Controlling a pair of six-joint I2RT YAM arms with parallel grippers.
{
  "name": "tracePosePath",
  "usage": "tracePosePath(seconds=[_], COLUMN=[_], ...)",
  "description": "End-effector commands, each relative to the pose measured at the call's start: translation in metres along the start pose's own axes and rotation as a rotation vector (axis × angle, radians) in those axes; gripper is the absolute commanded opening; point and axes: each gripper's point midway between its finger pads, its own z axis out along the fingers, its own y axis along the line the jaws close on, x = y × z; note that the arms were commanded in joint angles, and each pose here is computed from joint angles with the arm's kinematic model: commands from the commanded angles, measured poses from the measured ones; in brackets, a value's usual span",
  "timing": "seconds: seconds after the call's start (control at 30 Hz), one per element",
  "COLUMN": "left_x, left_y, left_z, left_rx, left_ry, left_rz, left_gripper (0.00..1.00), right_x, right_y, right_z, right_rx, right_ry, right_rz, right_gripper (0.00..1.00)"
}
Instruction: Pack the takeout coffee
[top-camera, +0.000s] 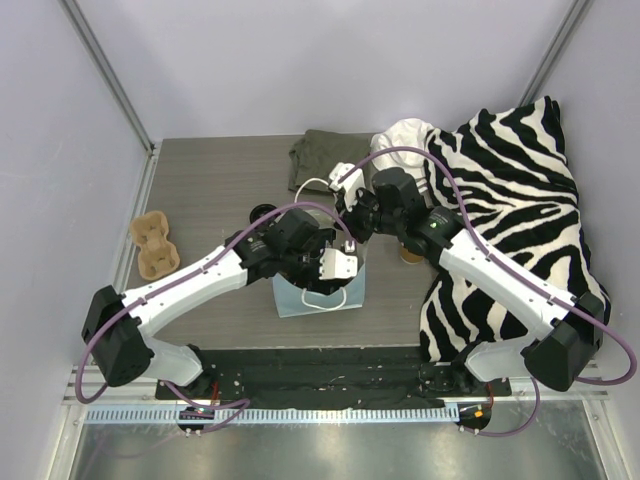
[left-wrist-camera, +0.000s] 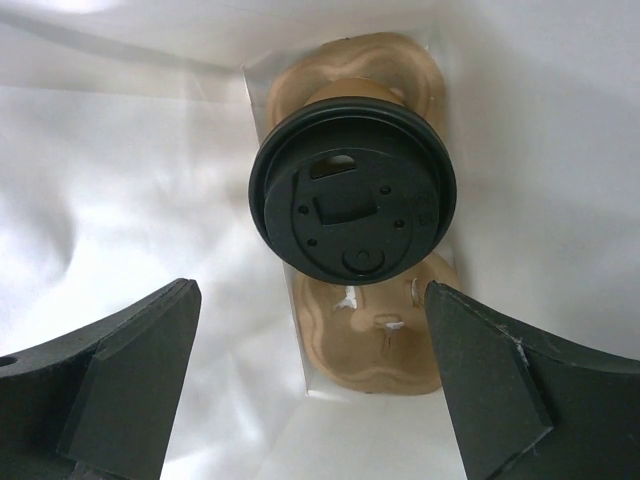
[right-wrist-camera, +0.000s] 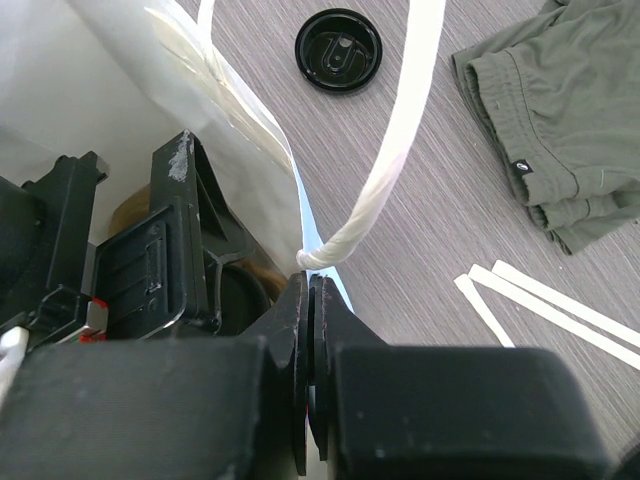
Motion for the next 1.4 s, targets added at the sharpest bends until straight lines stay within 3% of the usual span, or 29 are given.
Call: tracePosePath(seconds=[0.0,0.57,0.93,1.37], left_x=[-0.025,-0.038,-0.053,-0.083], left_y=[-0.001,0.005,0.033,0.073], left_z=[-0.021,-0.057,-0.089,-0.144], left_rx=[0.016,0.031,-0.077,-0.148], left_ry=[-0.083,-0.125,-0.165,-0.266], left_rz=[0.005,-0.039,-0.087,-0.280], left_gripper=[1.00,0.99,1.00,1.00], right_x=[-0.002,-0.002,-0.006,-0.007], right_y=[-0.005,-0.005,-0.006,-0.011], right_z=[-0.007,-0.013,-0.014,-0.014], right_rx=[0.028,0.037,0.044,0.053], right_ry=[-0.015,-0.033,-0.047,-0.048], right_rz=[-0.027,-0.036,-0.041,-0.028], right_gripper=[0.01,0.01,0.01,0.01])
